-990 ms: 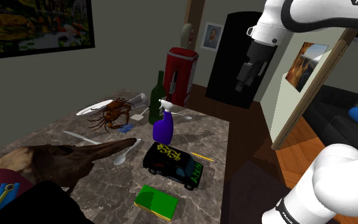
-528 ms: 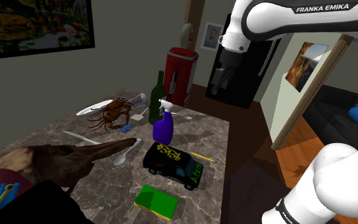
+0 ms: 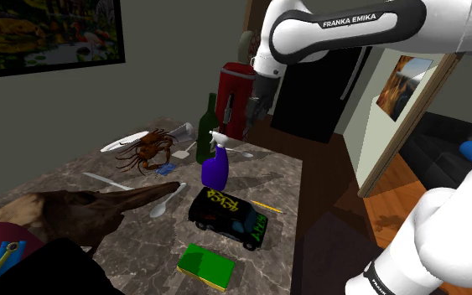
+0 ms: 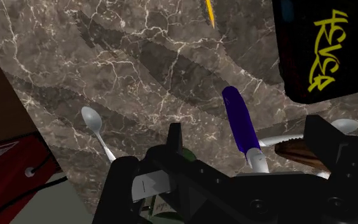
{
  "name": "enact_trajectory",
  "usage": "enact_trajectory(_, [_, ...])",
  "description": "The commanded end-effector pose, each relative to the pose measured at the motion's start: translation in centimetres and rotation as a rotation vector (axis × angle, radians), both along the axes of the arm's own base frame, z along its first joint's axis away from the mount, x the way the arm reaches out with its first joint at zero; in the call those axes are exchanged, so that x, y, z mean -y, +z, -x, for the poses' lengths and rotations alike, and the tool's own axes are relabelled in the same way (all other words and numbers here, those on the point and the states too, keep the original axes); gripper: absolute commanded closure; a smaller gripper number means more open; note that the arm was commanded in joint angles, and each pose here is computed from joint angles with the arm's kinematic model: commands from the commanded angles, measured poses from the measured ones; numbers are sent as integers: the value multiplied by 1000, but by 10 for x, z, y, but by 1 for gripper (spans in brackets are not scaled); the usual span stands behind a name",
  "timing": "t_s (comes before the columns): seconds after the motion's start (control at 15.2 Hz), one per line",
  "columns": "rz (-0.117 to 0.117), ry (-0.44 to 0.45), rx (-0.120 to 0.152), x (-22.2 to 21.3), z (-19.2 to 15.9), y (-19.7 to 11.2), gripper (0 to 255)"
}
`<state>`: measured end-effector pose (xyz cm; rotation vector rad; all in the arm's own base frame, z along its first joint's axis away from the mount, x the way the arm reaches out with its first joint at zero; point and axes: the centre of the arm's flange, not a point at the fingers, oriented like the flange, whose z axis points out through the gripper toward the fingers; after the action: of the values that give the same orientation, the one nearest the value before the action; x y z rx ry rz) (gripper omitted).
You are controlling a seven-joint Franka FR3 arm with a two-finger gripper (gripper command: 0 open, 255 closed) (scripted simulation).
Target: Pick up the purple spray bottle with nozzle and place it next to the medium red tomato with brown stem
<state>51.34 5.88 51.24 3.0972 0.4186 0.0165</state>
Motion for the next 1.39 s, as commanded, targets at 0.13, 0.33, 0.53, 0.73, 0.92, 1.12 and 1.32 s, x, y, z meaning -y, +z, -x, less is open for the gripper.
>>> enact_trajectory(0.13, [-15, 49, -21, -26, -39, -26, 0])
enact_trajectory(0.33, [-25, 86, -37, -46, -68, -45, 0])
enact_trajectory(0.53, [-29, 99, -42, -53, -78, -57, 0])
enact_trajectory(0.73, [-29, 99, -42, -54, -78, -73, 0])
enact_trajectory(0.92, [-29, 99, -42, -54, -77, -92, 0])
enact_trajectory(1.12, [-29, 99, -42, -54, -77, -92, 0])
enact_trajectory(1.32, [-29, 99, -42, -54, -77, -92, 0])
